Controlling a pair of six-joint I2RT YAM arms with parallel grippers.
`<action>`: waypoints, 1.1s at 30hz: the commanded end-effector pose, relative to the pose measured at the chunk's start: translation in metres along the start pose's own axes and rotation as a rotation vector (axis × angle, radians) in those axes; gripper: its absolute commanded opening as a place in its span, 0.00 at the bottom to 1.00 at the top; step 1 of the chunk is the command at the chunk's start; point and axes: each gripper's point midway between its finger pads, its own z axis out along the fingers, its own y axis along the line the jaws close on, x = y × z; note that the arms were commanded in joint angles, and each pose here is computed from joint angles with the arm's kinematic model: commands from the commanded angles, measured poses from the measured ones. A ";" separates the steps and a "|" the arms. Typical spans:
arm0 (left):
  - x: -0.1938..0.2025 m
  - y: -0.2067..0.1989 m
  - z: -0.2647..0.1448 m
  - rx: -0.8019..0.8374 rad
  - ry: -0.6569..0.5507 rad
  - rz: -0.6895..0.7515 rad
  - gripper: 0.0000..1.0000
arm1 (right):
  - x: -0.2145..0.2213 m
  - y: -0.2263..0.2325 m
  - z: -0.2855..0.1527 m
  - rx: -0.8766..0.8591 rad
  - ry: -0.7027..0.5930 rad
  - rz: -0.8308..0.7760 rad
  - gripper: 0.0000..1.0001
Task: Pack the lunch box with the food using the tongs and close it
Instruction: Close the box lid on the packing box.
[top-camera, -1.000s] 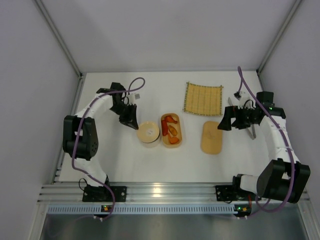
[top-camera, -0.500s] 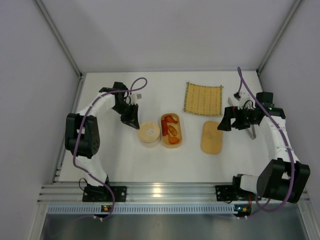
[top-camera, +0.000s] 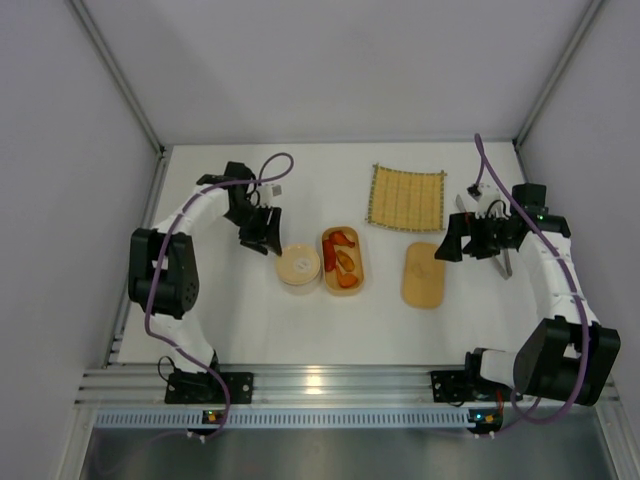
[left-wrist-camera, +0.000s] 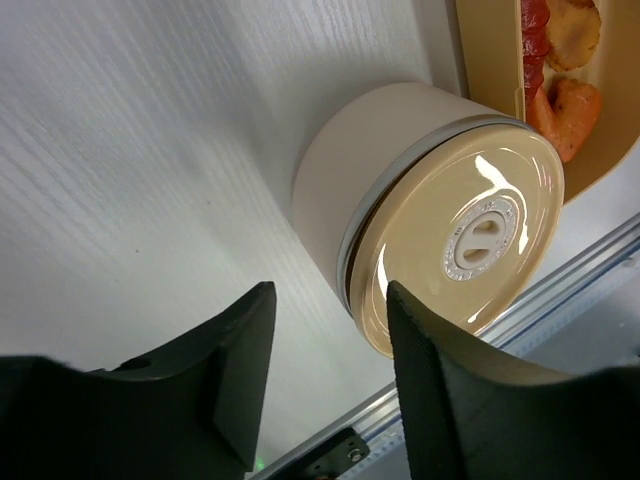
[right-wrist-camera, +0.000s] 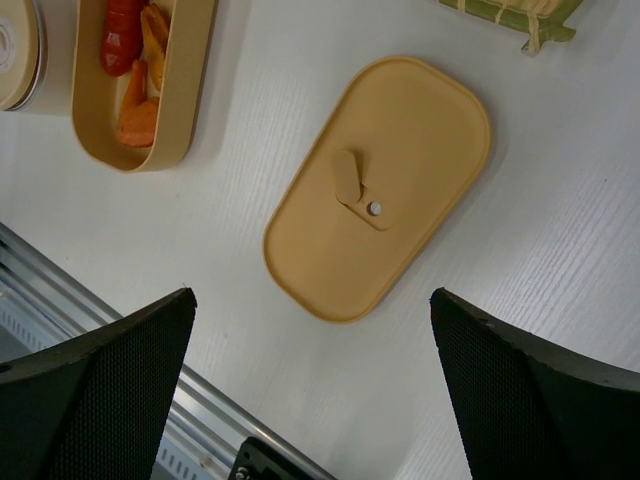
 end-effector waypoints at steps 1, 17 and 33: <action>-0.024 -0.010 -0.035 -0.052 -0.149 0.099 0.56 | -0.010 0.004 0.002 -0.020 -0.033 -0.034 0.99; -0.002 -0.056 -0.073 -0.051 -0.155 0.632 0.69 | -0.009 0.002 0.003 -0.014 -0.024 -0.035 0.99; 0.034 -0.042 0.040 -0.193 0.013 0.734 0.69 | -0.007 0.002 0.003 -0.009 -0.015 -0.034 0.99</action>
